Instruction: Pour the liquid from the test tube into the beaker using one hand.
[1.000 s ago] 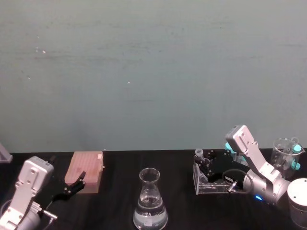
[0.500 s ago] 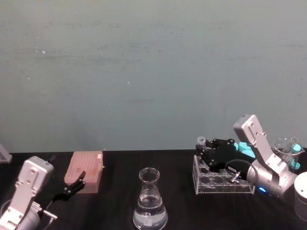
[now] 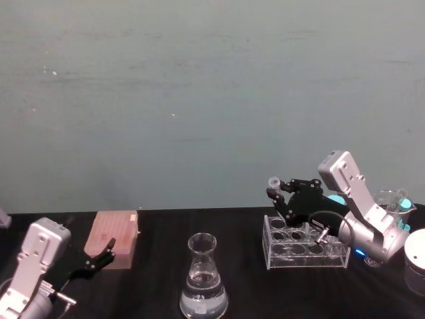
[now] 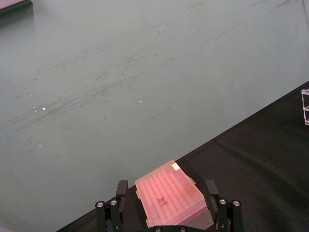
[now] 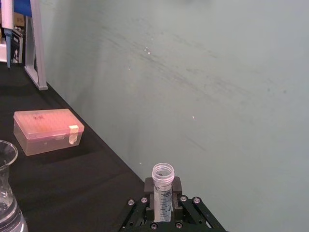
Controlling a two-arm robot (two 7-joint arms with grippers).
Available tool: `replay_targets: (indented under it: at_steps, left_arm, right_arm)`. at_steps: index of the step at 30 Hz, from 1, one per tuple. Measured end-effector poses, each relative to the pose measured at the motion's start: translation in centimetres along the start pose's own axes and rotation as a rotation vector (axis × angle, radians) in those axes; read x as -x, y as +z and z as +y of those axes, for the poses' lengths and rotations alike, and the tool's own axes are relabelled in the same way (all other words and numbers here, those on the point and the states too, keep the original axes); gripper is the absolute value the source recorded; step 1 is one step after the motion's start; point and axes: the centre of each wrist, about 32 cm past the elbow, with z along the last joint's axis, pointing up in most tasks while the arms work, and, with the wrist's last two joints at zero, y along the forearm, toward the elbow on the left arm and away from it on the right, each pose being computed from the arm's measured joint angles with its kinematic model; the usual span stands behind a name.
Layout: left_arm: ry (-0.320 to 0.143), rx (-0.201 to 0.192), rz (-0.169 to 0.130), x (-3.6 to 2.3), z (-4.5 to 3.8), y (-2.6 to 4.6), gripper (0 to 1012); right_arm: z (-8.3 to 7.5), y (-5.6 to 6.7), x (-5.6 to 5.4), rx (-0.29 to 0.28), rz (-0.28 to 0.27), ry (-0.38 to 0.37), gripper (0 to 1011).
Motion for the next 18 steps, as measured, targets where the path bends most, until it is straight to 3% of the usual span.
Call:
replay_targets:
  at_steps: [18]
  left_arm:
    - [0.0,0.0,0.0,0.0,0.0,0.0,1000]
  right_arm:
    - [0.9,2.1,0.9,-0.057,-0.138,0.045,198]
